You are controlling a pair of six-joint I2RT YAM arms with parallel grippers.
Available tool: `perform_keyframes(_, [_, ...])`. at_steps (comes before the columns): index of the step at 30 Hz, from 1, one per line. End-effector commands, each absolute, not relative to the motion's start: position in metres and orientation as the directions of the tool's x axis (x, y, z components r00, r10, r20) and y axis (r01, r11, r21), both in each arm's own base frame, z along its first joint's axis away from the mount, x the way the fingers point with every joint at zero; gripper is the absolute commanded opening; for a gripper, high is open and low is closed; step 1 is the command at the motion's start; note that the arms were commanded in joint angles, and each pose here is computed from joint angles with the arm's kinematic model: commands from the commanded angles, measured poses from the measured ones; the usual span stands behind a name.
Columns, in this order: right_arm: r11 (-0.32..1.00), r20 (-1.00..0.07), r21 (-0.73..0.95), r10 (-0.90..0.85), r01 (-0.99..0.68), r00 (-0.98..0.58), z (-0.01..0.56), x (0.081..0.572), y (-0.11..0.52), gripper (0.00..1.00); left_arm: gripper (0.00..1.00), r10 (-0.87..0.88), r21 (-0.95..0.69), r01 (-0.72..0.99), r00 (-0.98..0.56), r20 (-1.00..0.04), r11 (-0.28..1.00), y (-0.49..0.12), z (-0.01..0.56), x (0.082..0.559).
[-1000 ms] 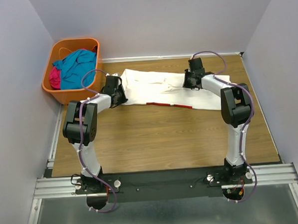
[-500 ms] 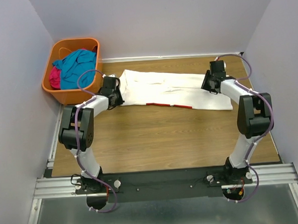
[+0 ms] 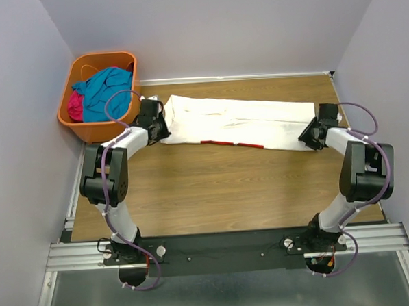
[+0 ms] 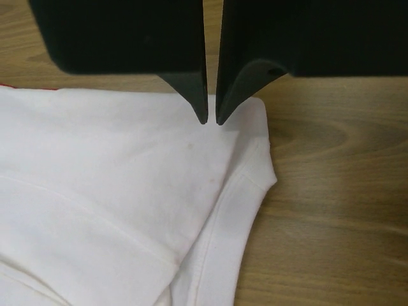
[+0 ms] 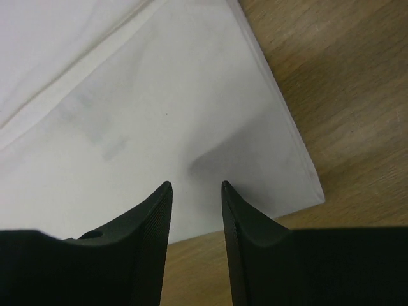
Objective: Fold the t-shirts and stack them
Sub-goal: Fold the tshirt
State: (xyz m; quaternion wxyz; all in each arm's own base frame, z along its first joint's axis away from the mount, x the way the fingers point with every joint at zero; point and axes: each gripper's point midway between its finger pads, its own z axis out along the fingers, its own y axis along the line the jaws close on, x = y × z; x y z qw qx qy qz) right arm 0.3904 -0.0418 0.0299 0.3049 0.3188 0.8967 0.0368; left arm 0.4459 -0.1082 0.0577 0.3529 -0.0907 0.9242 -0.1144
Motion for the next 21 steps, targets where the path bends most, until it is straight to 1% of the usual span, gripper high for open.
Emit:
perform_keyframes(1, [0.709, -0.509, 0.422, 0.701, 0.565, -0.499, 0.048, 0.397, -0.049, 0.43, 0.17, -0.277, -0.34, -0.061, -0.72, -0.637, 0.939, -0.122, 0.065, 0.464])
perform_keyframes(2, [0.691, -0.494, 0.429, 0.719, 0.582, -0.489, 0.042, 0.391, -0.053, 0.43, 0.17, -0.277, -0.349, -0.053, -0.724, -0.632, 0.935, -0.126, 0.065, 0.469])
perform_keyframes(4, [0.638, -0.469, 0.445, 0.764, 0.628, -0.443, 0.036, 0.384, -0.068, 0.42, 0.15, -0.278, -0.344, -0.074, -0.754, -0.595, 0.936, -0.126, 0.048, 0.467])
perform_keyframes(6, [0.578, -0.431, 0.466, 0.81, 0.67, -0.398, 0.023, 0.372, -0.08, 0.42, 0.12, -0.288, -0.336, -0.098, -0.762, -0.58, 0.937, -0.122, 0.039, 0.467])
perform_keyframes(9, [0.511, -0.394, 0.466, 0.851, 0.722, -0.348, 0.009, 0.354, -0.094, 0.41, 0.11, -0.283, -0.319, -0.112, -0.776, -0.563, 0.941, -0.118, 0.032, 0.464])
perform_keyframes(12, [0.476, -0.402, 0.435, 0.862, 0.764, -0.309, 0.004, 0.341, -0.107, 0.41, 0.11, -0.281, -0.296, -0.128, -0.778, -0.562, 0.947, -0.11, 0.031, 0.461])
perform_keyframes(14, [0.473, -0.418, 0.414, 0.858, 0.778, -0.299, 0.006, 0.338, -0.112, 0.42, 0.11, -0.285, -0.287, -0.142, -0.779, -0.559, 0.948, -0.105, 0.029, 0.459])
perform_keyframes(18, [0.517, -0.463, 0.439, 0.831, 0.735, -0.309, 0.034, 0.348, -0.113, 0.43, 0.13, -0.287, -0.265, -0.159, -0.768, -0.572, 0.951, -0.096, 0.036, 0.459])
perform_keyframes(20, [0.558, -0.499, 0.446, 0.804, 0.7, -0.323, 0.049, 0.358, -0.108, 0.45, 0.17, -0.282, -0.267, -0.148, -0.759, -0.587, 0.952, -0.097, 0.045, 0.461])
perform_keyframes(21, [0.61, -0.525, 0.439, 0.77, 0.66, -0.362, 0.057, 0.365, -0.094, 0.45, 0.2, -0.283, -0.273, -0.141, -0.749, -0.6, 0.952, -0.098, 0.054, 0.462])
